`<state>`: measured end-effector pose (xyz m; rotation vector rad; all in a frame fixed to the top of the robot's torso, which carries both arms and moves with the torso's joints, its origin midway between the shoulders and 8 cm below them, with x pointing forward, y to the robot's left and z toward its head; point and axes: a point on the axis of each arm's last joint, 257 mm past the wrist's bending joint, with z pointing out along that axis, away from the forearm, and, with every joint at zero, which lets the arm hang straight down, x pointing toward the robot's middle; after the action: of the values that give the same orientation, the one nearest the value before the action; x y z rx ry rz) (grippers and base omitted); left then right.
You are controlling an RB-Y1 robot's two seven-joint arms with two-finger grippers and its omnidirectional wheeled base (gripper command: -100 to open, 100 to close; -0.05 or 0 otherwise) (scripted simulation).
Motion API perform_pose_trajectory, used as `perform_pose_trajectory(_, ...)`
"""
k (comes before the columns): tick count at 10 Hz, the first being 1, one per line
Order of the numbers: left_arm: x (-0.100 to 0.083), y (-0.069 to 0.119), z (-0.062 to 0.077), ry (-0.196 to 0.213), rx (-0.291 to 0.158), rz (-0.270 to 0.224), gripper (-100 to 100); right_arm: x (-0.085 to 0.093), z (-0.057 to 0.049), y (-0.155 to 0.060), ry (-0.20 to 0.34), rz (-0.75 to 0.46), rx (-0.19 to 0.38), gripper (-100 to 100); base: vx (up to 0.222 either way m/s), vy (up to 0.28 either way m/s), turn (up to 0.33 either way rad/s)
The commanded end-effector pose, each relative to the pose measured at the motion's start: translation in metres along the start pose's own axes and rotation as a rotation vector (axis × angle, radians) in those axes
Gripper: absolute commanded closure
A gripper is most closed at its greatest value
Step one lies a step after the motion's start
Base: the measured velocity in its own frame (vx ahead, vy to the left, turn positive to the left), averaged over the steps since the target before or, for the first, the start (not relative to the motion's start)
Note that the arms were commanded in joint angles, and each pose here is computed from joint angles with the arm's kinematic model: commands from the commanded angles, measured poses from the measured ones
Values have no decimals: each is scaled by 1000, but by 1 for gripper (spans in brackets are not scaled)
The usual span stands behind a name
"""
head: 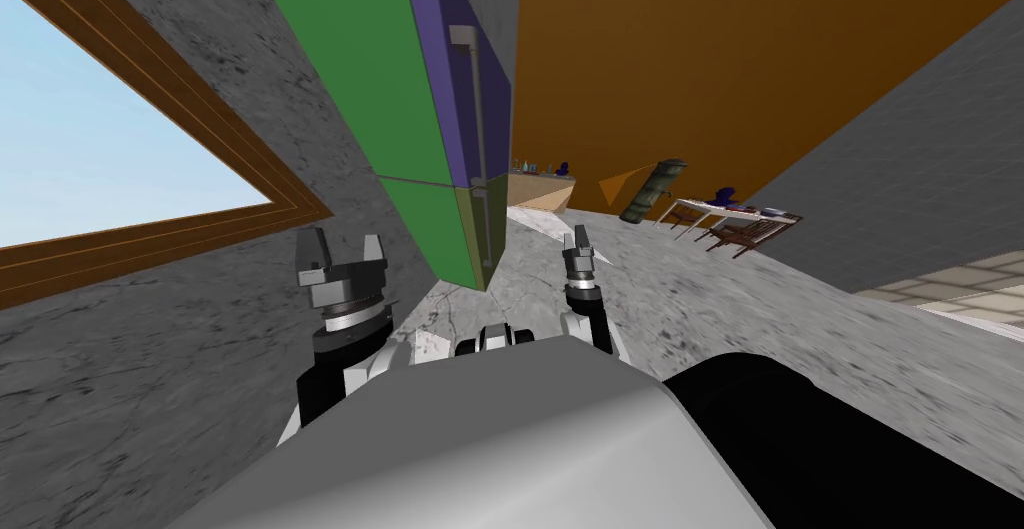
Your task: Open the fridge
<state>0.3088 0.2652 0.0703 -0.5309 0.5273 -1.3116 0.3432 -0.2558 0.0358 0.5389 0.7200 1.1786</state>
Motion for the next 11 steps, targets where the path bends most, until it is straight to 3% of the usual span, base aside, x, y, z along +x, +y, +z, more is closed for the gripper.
perform_pose_trajectory(1, 11, 7, 4, 56, -28, 2, -100, 0, 0, 0, 0, 0, 0, 0, 59, -5, -33)
perform_pose_trajectory(6, 29, 29, 12, 122, -119, -8, -100, 0, 0, 0, 0, 0, 0, 0, 84, -12, -47)
perform_pose_trajectory(11, 41, 46, 19, 151, -198, -22, -100, 0, 0, 0, 0, 0, 0, 0, 81, -8, -44)
